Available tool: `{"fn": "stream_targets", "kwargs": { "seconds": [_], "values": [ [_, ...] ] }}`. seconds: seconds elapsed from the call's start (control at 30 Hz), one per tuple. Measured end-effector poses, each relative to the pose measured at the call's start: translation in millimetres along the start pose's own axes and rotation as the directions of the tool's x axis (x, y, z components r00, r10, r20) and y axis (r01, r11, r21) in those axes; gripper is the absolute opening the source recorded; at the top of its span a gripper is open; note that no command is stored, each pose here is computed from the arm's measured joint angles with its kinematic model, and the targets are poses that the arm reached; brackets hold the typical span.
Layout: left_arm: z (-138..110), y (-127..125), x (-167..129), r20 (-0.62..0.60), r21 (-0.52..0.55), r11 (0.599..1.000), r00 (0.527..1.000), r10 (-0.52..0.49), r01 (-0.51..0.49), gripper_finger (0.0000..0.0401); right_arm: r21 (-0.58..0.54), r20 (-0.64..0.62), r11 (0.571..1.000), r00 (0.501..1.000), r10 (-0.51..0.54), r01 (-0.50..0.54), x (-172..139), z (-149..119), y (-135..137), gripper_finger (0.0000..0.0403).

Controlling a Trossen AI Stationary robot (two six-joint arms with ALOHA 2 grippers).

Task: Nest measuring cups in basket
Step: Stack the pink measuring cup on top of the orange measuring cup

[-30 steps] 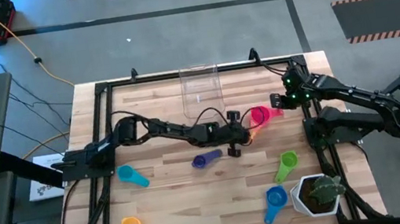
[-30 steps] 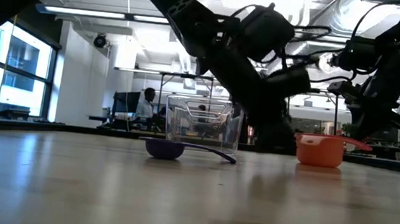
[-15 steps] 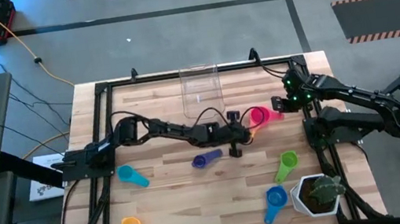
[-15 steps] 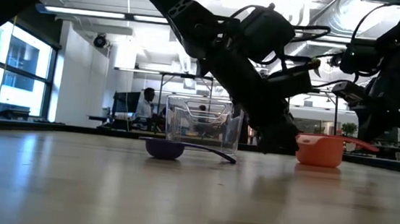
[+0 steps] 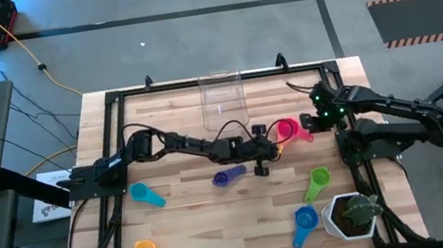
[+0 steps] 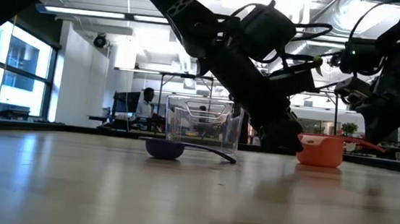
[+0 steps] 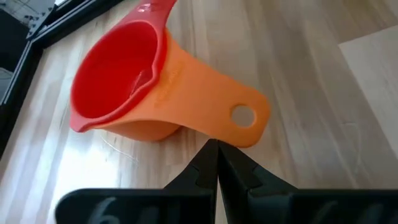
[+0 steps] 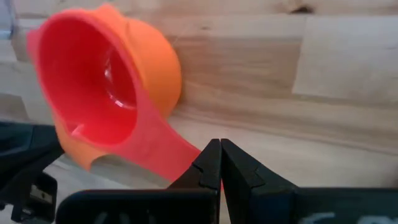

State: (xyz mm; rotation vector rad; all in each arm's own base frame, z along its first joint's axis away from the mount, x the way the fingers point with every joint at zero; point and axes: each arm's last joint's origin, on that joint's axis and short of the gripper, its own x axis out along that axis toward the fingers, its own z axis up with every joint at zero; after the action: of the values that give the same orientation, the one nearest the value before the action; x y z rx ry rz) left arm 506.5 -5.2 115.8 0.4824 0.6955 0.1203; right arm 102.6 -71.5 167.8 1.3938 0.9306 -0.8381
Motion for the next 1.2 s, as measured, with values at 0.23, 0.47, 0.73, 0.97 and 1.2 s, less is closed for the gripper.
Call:
{"fn": "stream_targets", "kwargs": {
  "seconds": [0.23,0.47,0.73,0.97,1.2],
  "values": [
    [3.0,-1.1,-0.4,0.035,-0.005,1.000,0.999,-0.020,0.020,0.0000,-0.006,-0.008,1.000,1.000,0.029,-0.029,4.1,-9.5,11.8,0.0000],
    [5.3,-0.6,-0.5,0.061,-0.011,1.000,0.998,-0.024,0.025,0.0000,-0.001,-0.016,0.999,0.998,0.055,-0.055,7.6,-20.9,22.4,0.0000],
    [5.8,-0.8,-0.5,0.076,-0.010,0.999,0.996,-0.048,0.049,0.0000,0.015,-0.024,0.995,0.995,0.097,-0.097,10.6,-34.9,33.8,0.0000],
    [7.7,-1.1,-0.8,0.100,-0.012,0.998,0.993,-0.064,0.066,0.0000,0.021,0.014,0.992,0.992,0.125,-0.126,13.1,-43.3,41.7,0.0000],
    [7.6,-0.7,-0.9,0.097,-0.013,0.998,0.994,-0.059,0.060,0.0000,-0.062,0.110,0.992,0.987,0.119,-0.113,-10.7,-40.9,49.4,0.0000]
  ]
}}
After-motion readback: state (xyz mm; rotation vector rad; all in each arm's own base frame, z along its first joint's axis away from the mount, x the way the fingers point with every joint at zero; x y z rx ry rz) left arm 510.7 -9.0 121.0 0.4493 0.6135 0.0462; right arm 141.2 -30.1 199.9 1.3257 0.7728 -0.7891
